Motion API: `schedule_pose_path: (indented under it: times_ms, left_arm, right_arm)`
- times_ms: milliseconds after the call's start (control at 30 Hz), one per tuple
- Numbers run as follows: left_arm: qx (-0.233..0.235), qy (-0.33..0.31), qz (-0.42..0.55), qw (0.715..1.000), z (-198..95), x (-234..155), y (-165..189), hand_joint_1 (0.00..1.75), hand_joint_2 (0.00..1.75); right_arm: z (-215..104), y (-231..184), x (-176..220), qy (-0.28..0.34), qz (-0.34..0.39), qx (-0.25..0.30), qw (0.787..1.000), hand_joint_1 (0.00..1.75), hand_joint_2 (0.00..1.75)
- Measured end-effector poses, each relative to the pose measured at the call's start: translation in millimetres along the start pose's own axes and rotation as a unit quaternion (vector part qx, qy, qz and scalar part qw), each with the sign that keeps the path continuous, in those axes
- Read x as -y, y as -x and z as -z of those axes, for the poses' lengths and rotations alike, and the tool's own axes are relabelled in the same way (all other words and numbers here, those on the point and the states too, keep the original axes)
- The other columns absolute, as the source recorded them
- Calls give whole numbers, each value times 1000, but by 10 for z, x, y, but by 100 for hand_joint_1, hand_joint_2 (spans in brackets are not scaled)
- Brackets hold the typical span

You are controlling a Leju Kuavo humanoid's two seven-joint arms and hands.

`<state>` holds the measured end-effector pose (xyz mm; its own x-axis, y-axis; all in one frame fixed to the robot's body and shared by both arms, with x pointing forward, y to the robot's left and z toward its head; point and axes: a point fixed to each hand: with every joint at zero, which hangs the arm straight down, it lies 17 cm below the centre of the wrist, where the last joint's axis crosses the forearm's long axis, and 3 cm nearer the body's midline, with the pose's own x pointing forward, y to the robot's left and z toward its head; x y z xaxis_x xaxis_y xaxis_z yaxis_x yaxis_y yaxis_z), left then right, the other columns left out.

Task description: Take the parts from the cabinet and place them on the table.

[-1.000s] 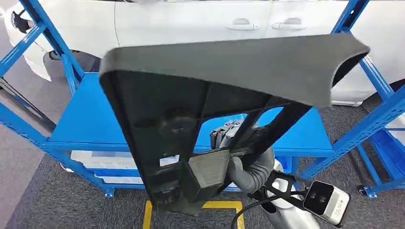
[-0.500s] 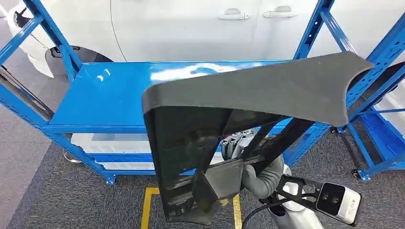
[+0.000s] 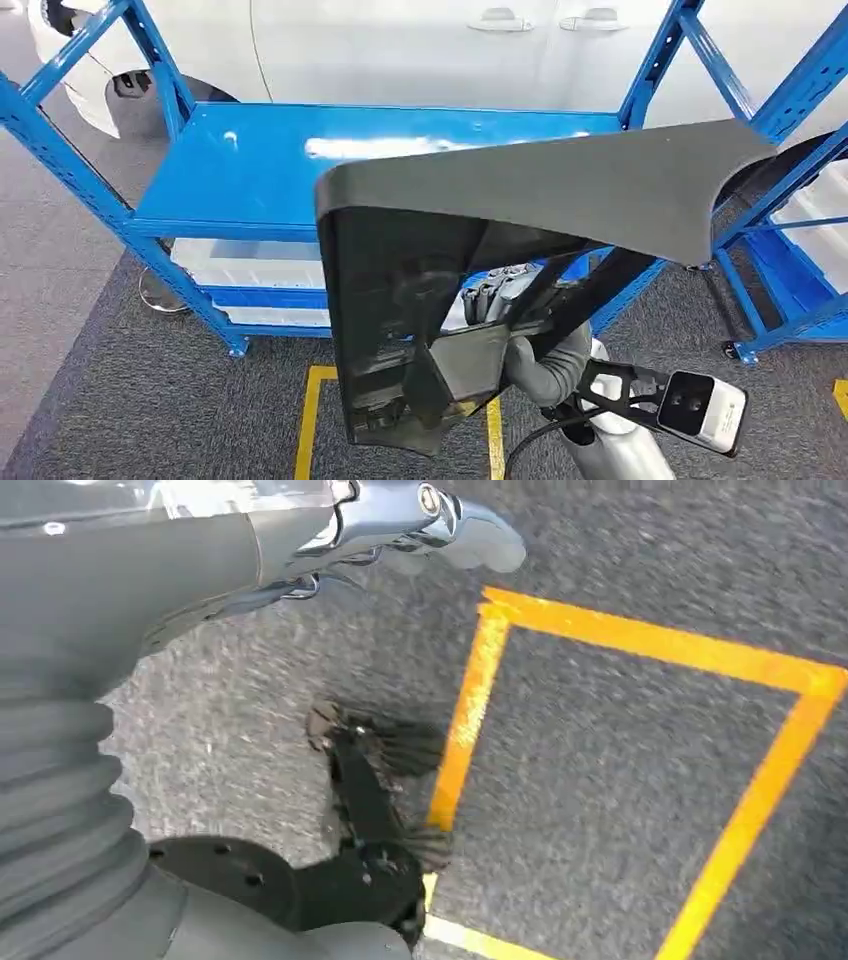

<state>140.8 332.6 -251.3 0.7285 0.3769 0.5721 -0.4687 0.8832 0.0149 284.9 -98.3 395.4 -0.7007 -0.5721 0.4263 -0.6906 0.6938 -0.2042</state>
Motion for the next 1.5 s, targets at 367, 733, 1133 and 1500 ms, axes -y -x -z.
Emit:
schedule_pose_path:
  times_ms: [367, 733, 1133, 1500]
  left_arm:
    - [0, 2, 5, 1000, -15, 14, 29, 0, 175]
    - [-9, -18, 19, 1000, 15, -122, 33, 0, 175]
    - [0, -47, 43, 998, 39, -274, -16, 0, 175]
    - [23, -65, 69, 995, 56, -313, -119, 0, 175]
  right_arm:
    - [-32, -42, -134, -3, -3, 0, 1000, 175, 175]
    - [64, -74, -35, 11, -7, 15, 1000, 175, 175]
    - [61, -61, -39, 17, -22, 12, 1000, 175, 175]
    - [84, -103, 44, 28, -20, 19, 999, 175, 175]
